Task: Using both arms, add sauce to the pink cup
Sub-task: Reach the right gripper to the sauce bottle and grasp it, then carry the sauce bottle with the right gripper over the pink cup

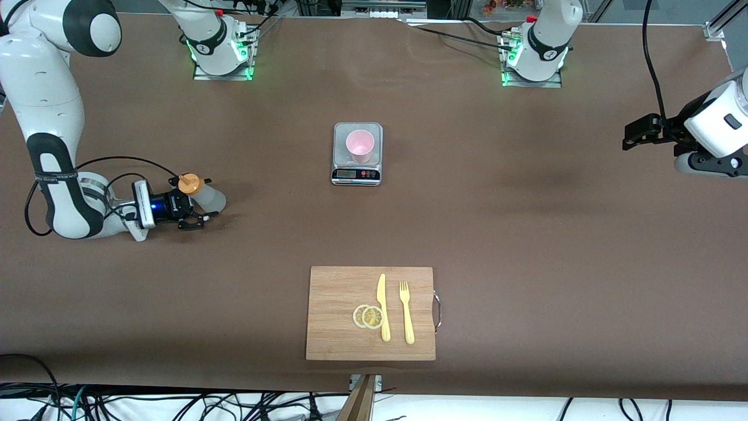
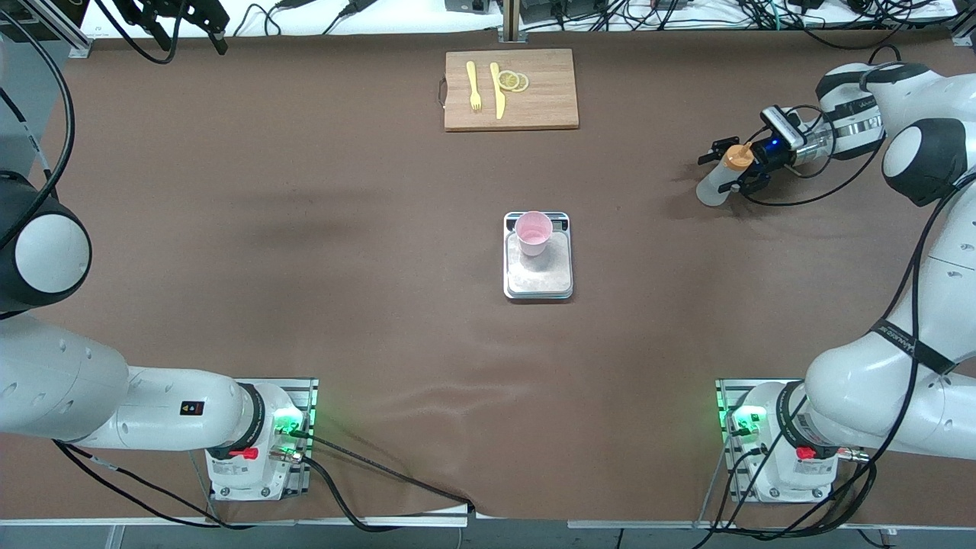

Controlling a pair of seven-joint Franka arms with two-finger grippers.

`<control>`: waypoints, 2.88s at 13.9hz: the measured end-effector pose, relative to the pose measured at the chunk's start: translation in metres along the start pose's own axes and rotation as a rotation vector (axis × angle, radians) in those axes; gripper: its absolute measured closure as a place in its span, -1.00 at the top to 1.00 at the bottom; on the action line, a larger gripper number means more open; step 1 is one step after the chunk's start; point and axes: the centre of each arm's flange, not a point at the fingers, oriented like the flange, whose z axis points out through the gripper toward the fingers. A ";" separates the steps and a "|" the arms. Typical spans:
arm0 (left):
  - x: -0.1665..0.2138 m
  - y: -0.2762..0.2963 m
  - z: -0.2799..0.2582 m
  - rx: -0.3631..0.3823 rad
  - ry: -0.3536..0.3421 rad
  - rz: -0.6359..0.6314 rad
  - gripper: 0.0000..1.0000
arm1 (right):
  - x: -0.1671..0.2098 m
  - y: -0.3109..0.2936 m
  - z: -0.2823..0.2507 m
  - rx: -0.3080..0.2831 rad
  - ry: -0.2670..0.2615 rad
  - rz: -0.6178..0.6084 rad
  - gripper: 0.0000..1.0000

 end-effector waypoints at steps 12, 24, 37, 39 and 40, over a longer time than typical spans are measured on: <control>0.000 -0.001 0.000 0.000 0.000 -0.001 1.00 | 0.011 0.012 0.015 0.044 -0.026 -0.022 -0.22; 0.000 -0.001 0.000 0.000 -0.001 -0.001 1.00 | 0.239 0.059 0.131 0.295 -0.789 0.228 -0.45; 0.000 -0.002 0.001 0.000 -0.001 -0.003 1.00 | 0.287 0.021 0.406 0.248 -1.623 0.359 -0.45; 0.000 -0.002 0.001 0.000 -0.001 -0.003 1.00 | 0.288 0.014 0.425 0.219 -1.678 0.360 -0.45; 0.000 -0.002 0.001 0.000 -0.001 -0.003 1.00 | 0.288 0.011 0.433 0.205 -1.700 0.360 -0.45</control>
